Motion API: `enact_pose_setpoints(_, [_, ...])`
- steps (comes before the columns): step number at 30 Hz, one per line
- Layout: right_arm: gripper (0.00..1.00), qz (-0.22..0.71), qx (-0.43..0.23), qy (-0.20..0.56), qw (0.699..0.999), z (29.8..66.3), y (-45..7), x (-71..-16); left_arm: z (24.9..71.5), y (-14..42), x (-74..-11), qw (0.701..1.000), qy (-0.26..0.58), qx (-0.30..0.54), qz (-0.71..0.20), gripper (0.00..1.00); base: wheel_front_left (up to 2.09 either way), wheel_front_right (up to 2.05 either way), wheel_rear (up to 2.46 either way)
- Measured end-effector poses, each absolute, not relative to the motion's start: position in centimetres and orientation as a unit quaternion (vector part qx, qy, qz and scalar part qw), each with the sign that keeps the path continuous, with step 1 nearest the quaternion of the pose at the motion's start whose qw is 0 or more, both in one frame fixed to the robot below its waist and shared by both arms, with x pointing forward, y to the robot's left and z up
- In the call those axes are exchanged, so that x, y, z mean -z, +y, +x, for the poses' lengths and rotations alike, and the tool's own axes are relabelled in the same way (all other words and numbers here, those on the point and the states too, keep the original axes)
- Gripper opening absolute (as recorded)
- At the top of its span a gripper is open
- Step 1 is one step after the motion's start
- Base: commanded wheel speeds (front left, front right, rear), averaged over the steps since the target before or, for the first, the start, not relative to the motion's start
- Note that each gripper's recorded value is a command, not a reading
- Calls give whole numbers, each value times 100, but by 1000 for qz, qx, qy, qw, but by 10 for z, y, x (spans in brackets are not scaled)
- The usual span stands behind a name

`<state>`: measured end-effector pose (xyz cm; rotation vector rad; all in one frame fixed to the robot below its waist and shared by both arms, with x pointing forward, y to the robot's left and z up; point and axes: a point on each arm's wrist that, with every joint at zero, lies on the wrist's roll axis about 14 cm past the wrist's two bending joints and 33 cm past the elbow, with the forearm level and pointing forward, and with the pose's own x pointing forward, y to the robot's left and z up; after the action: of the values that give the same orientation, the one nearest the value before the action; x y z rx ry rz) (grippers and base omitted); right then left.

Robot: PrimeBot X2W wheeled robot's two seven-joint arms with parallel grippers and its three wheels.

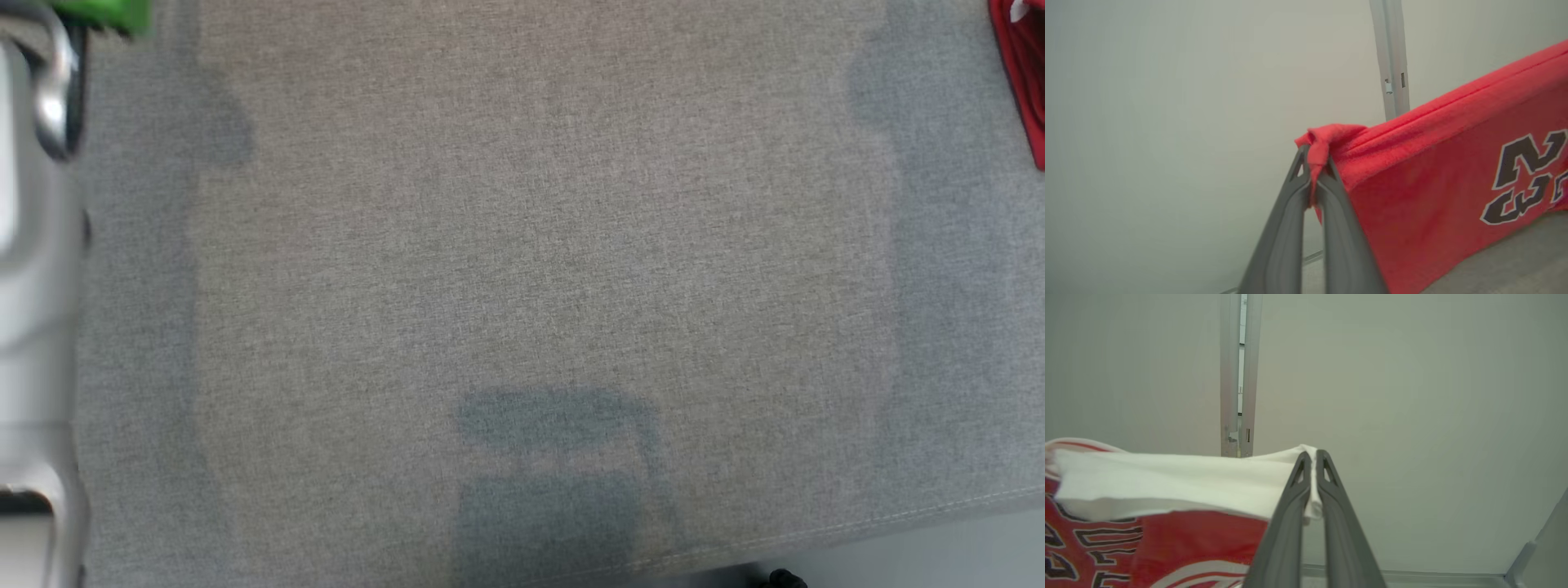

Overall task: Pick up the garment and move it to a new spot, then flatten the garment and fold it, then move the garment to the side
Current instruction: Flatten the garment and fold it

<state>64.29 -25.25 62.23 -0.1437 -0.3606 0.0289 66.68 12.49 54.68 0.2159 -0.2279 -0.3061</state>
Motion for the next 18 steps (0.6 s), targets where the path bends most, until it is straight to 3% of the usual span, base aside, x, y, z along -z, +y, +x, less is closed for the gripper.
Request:
enact_pose_setpoints(6, [0, -48, -39, -87, 994, 590, -260, -545, 614, 131, -486, 988, -50, 136, 47, 0, 0, 0, 0])
enact_pose_setpoints(18, [0, 41, -45, 12, 998, 479, -247, -485, 495, 145, -432, 992, 59, 107, -7, 0, 0, 0, 0])
